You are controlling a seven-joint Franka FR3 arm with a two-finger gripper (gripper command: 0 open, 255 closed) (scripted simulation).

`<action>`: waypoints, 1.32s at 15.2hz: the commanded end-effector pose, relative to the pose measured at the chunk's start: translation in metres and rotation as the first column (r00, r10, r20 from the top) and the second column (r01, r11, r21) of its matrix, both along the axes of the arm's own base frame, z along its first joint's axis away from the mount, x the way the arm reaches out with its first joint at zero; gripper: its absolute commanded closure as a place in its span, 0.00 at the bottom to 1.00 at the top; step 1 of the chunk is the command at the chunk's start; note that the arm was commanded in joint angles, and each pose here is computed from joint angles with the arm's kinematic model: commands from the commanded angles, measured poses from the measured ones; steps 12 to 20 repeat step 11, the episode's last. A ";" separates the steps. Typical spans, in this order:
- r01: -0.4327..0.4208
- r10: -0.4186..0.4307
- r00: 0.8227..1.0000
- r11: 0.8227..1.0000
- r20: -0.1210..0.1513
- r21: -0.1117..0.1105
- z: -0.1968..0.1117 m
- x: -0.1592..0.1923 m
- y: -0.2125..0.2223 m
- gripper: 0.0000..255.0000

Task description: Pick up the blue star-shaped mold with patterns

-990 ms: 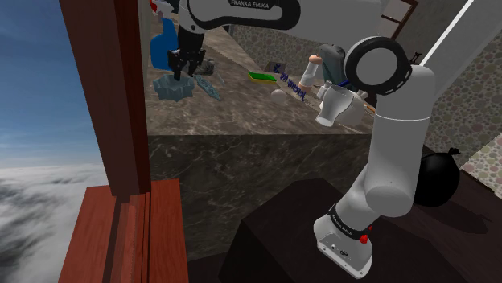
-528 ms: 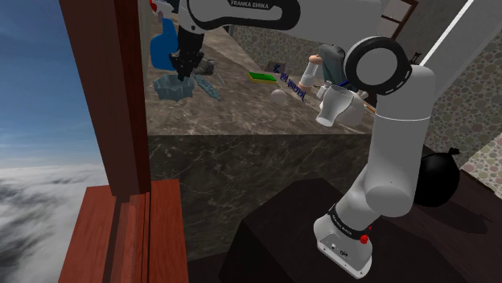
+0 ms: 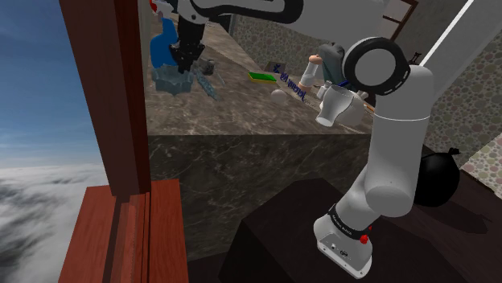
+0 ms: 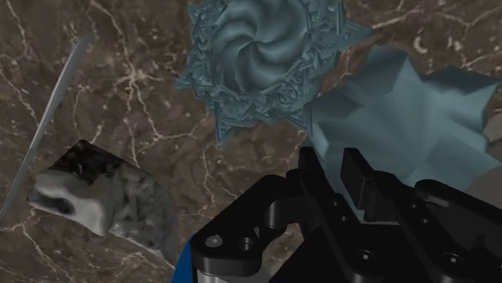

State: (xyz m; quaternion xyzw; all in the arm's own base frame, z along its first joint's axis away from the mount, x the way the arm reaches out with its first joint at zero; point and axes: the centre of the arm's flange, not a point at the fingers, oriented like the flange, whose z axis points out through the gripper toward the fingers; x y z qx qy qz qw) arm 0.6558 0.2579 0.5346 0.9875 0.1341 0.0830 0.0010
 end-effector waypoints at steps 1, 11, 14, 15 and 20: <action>0.000 0.000 1.000 1.000 0.000 0.000 0.011 0.000 -0.001 1.00; 0.000 0.000 1.000 1.000 0.000 0.000 0.054 0.000 -0.001 1.00; 0.000 0.000 1.000 1.000 0.000 0.000 0.054 0.000 -0.001 1.00; 0.000 0.000 1.000 1.000 0.000 0.000 0.054 0.000 -0.001 1.00; 0.000 0.000 1.000 1.000 0.000 0.000 0.054 0.000 -0.001 1.00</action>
